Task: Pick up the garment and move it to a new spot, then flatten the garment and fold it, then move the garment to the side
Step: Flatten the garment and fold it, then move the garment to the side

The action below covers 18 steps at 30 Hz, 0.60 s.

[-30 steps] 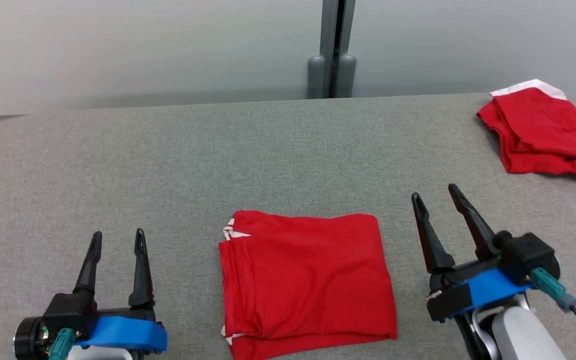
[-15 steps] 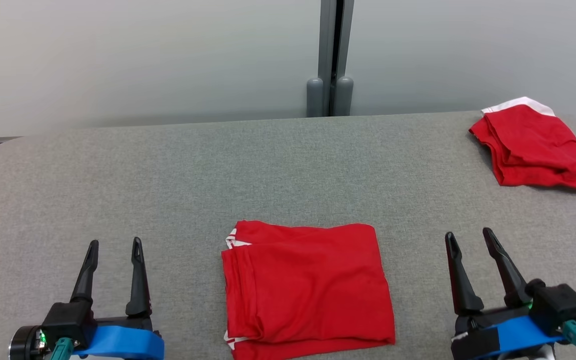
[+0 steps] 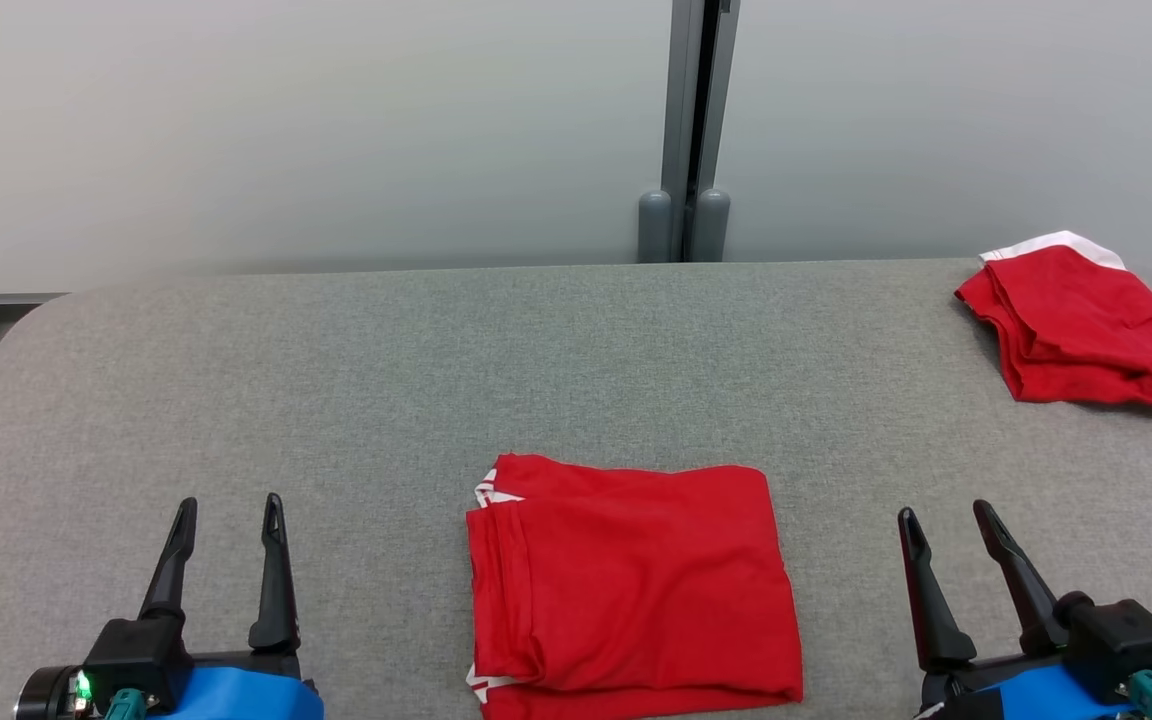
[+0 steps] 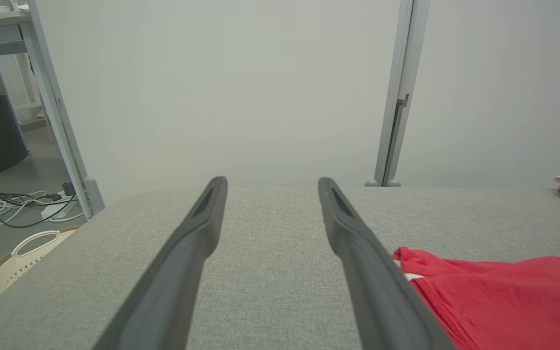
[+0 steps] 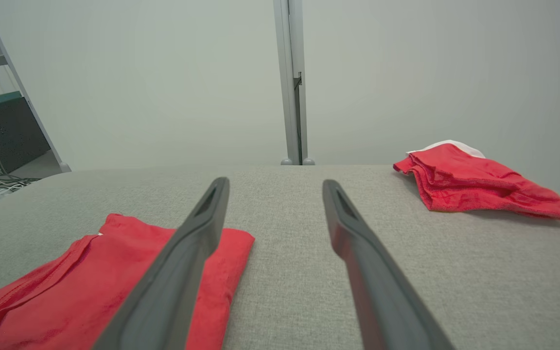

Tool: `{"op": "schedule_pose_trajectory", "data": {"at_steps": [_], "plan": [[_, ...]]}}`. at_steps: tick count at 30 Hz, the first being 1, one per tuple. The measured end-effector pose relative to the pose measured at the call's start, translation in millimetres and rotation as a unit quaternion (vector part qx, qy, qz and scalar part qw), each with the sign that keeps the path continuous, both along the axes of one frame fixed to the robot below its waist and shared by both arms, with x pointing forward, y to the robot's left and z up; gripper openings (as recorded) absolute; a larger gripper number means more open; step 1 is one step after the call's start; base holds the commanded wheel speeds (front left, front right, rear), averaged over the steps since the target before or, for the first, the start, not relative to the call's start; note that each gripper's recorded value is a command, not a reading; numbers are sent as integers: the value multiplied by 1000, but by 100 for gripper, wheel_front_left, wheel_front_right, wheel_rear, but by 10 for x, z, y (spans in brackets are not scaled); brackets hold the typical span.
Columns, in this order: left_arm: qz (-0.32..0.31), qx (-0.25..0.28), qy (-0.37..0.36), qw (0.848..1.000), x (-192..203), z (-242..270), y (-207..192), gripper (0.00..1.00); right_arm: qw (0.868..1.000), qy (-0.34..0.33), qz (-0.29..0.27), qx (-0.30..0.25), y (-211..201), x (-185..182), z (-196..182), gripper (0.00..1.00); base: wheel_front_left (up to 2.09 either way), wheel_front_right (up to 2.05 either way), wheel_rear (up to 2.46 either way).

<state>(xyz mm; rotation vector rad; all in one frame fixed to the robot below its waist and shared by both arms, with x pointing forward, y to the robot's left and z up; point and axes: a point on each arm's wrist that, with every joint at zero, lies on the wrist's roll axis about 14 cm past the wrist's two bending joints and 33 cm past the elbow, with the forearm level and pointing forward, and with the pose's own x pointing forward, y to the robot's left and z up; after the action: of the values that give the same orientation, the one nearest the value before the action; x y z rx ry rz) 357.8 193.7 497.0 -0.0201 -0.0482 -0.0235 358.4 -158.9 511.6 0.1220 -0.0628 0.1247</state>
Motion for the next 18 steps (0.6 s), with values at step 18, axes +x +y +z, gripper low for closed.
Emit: {"op": "schedule_pose_trajectory", "data": {"at_steps": [18], "plan": [[3,1,7,1000,-6,-22,4,100,1000,17,-1,1,-16,-29,-58,100,0,0,0]]}}
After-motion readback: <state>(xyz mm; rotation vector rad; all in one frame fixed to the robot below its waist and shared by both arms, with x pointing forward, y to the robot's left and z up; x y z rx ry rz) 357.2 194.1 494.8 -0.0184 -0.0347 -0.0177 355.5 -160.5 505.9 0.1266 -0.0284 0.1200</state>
